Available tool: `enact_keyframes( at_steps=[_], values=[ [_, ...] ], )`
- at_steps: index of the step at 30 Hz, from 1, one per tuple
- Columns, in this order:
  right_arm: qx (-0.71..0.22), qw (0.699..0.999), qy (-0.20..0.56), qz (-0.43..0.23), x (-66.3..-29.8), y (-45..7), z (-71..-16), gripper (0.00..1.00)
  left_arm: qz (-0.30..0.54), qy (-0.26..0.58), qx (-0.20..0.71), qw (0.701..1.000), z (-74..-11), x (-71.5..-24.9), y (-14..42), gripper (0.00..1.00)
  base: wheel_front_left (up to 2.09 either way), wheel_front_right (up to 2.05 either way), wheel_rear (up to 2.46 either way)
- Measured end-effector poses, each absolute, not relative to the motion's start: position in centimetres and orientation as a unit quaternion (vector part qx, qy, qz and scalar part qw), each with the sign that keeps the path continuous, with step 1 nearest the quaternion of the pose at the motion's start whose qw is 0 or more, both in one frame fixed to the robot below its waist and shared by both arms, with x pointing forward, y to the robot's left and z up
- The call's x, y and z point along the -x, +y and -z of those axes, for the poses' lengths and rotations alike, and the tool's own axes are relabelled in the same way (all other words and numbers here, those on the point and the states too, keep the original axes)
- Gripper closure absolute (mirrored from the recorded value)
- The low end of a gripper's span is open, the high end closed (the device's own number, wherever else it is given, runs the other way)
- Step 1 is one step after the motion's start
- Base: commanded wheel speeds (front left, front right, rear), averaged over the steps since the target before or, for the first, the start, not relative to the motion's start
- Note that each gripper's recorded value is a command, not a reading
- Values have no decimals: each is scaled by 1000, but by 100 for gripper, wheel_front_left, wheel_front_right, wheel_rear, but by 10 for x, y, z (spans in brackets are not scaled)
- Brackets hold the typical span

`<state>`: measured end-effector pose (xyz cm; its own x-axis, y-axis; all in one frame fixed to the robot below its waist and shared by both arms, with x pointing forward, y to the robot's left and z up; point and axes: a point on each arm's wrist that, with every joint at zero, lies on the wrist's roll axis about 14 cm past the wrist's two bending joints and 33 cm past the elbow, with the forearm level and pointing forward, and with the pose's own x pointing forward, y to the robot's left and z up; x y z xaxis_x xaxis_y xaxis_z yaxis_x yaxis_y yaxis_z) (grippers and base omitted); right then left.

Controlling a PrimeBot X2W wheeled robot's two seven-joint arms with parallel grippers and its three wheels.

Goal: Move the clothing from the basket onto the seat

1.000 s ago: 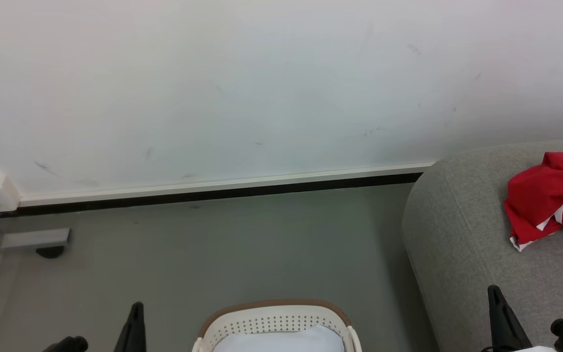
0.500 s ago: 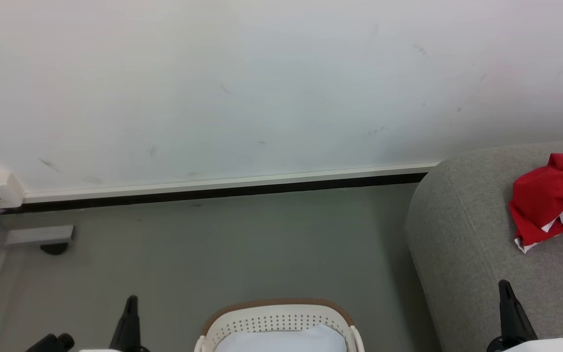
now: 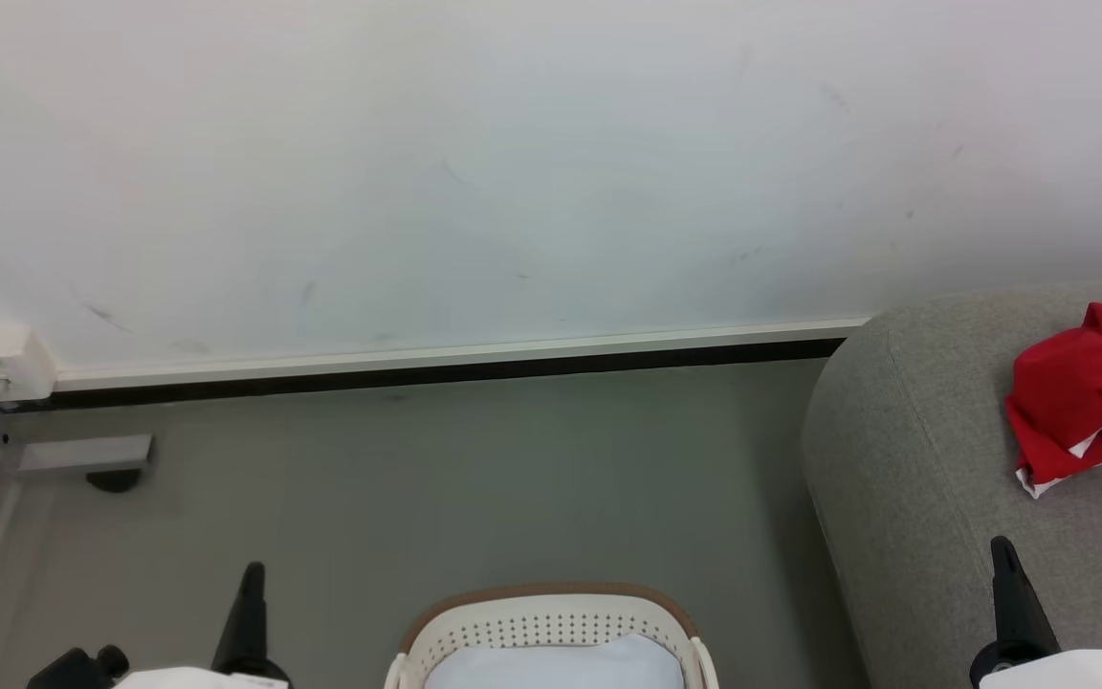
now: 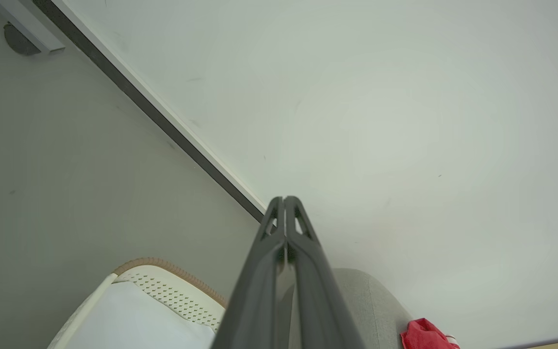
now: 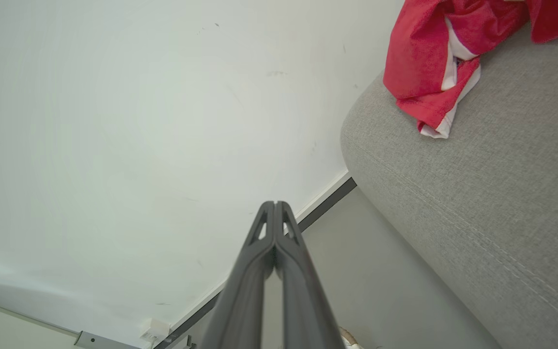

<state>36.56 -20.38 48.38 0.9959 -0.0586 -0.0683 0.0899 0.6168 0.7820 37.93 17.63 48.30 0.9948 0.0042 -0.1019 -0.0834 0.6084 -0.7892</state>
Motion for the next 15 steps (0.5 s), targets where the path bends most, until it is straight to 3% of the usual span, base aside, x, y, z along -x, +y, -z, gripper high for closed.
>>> enact_keyframes(
  at_steps=[15],
  values=[
    [-511,858,18,40,-370,-204,-486,100,-27,41,517,855,-488,-382,182,100,0,0,0]
  ],
)
